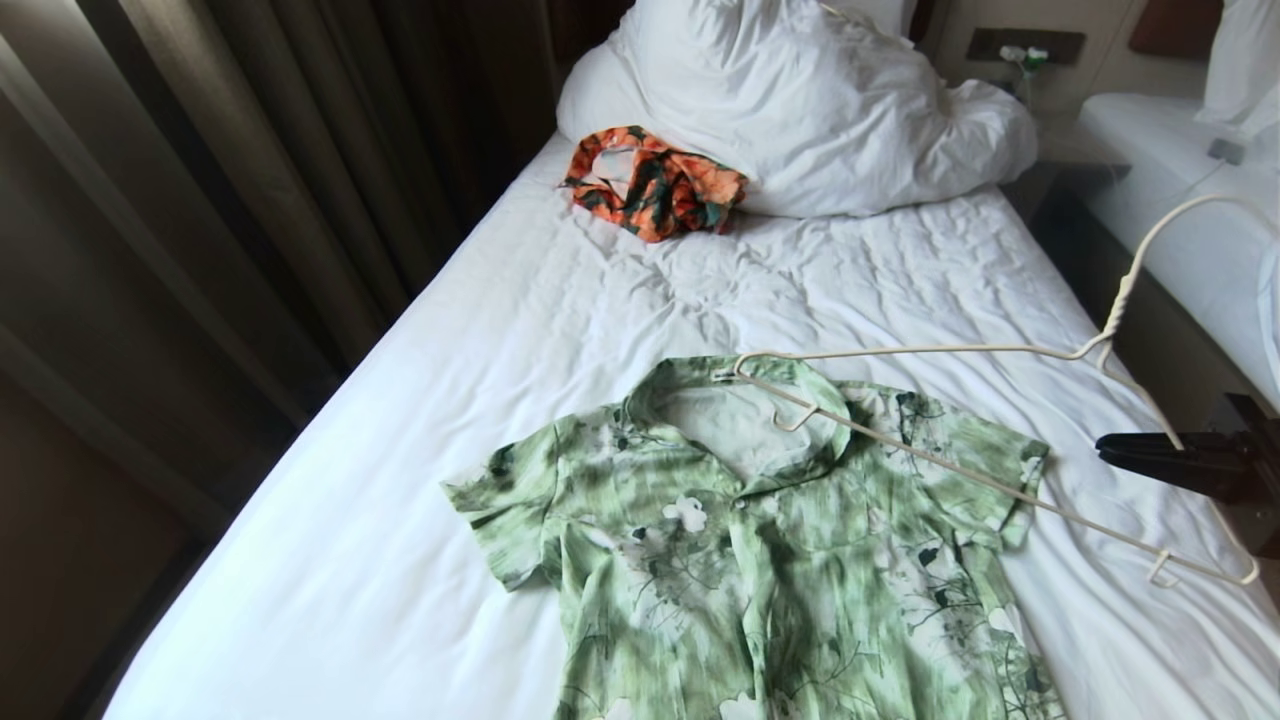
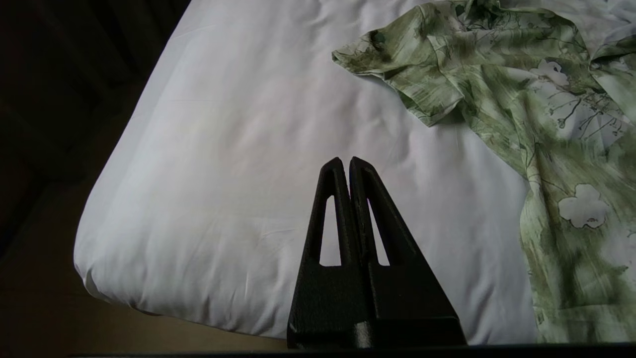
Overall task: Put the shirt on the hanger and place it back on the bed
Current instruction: Lift the shirt and hanger
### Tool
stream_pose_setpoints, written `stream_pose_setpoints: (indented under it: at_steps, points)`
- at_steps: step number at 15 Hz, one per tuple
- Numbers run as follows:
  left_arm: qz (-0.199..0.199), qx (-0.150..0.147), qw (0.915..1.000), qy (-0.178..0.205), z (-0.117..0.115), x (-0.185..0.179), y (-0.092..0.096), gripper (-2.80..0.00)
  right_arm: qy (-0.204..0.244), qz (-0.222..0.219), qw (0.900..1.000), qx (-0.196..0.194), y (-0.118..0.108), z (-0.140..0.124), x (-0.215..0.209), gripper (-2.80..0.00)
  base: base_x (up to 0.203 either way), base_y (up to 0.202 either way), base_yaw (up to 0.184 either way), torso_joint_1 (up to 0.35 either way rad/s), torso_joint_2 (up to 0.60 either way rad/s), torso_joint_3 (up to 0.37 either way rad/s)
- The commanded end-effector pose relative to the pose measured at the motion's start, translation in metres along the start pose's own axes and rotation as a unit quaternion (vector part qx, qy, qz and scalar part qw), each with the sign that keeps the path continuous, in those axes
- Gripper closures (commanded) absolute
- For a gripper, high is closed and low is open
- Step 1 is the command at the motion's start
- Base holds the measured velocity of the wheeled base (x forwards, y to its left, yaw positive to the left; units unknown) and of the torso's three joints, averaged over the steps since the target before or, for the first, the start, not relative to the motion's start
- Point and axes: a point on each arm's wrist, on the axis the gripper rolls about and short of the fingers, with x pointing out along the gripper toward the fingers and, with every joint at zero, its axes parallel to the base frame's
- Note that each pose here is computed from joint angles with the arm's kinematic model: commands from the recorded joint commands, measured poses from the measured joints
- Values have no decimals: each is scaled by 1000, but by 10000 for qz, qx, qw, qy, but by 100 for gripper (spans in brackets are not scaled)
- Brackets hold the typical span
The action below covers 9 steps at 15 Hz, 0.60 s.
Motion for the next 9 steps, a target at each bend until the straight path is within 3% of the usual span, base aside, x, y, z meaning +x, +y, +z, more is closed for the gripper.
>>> stream_pose_setpoints:
  at_steps: [1, 5, 7, 9]
  points:
    - [8, 9, 10000, 10, 0, 0, 0, 0, -41, 9, 9998, -209, 12, 15, -2, 0, 0, 0, 0, 0, 0, 0]
    - [-44, 91, 9999, 49, 0, 0, 0, 0, -11, -317, 9994, -139, 21, 32, -17, 0, 0, 0, 0, 0, 0, 0]
    - [-144, 332, 9993, -17, 2, -1, -1, 0, 9, -555, 9985, -26, 22, 38, -28, 0, 0, 0, 0, 0, 0, 0]
    - [-385, 324, 9984, -239, 22, -5, -1, 0, 20, -740, 9972, 91, 24, 43, -36, 0, 0, 0, 0, 0, 0, 0]
